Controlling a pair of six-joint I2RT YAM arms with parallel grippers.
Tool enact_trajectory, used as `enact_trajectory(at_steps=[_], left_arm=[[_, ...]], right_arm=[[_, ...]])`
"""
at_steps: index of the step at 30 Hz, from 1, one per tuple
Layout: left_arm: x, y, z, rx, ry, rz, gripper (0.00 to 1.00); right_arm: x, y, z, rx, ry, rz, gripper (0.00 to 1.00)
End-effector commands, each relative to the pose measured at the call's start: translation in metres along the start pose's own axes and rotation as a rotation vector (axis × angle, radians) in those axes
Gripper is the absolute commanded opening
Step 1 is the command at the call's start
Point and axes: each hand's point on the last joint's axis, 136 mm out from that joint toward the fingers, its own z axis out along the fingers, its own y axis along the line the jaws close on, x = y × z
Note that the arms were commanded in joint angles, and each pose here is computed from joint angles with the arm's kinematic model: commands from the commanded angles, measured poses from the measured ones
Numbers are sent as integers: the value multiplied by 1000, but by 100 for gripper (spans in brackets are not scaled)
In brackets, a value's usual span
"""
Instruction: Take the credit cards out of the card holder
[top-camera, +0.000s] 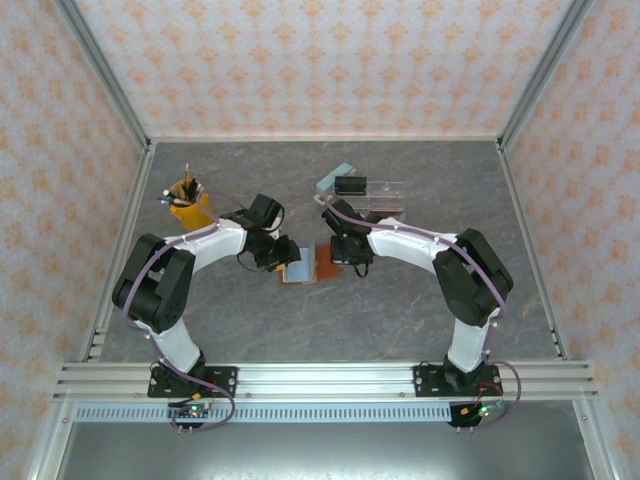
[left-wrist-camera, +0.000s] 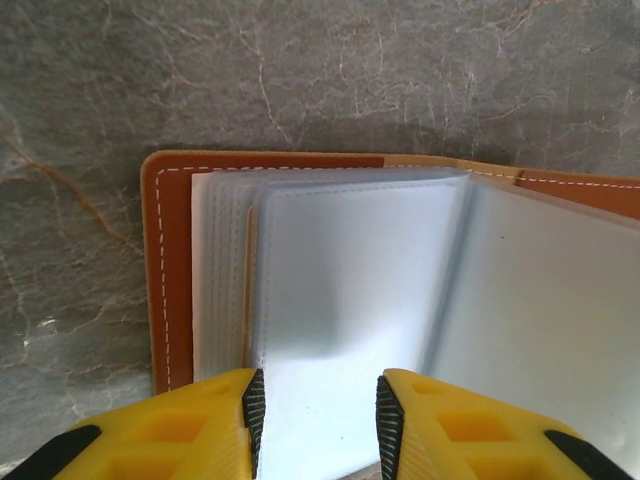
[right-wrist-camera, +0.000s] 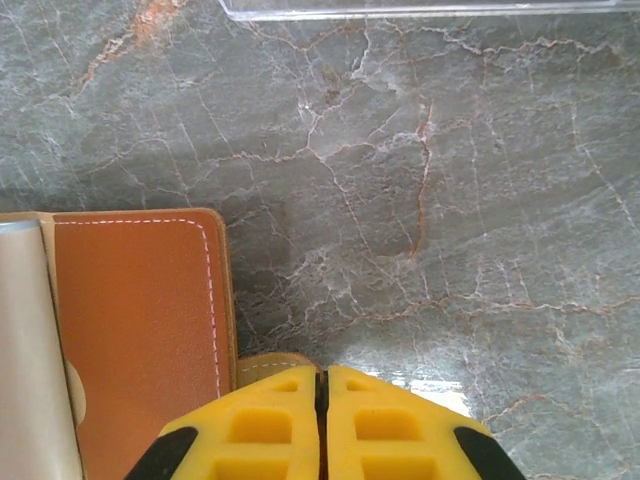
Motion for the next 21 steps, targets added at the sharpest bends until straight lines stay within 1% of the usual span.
enact_trajectory(at_steps=[1, 6, 9, 13, 18, 21], left_arm=[[-1, -2, 1, -15, 8, 1, 38], [-3, 8, -1, -79, -10, 1, 41], [-2, 10, 4, -80, -5, -21, 42], [6, -1, 15, -21, 31, -25, 39], [6, -13, 8, 25, 16, 16, 34], [8, -25, 5, 81, 28, 41, 33]], right_arm=[[4, -3, 6, 10, 16, 3, 7], [5, -4, 6, 10, 18, -8, 7], [7, -3, 8, 4, 26, -16, 7], [11, 1, 10, -26, 43, -21, 7], [15, 2, 13, -37, 55, -19, 7], [16, 3, 13, -46, 53, -19, 7]])
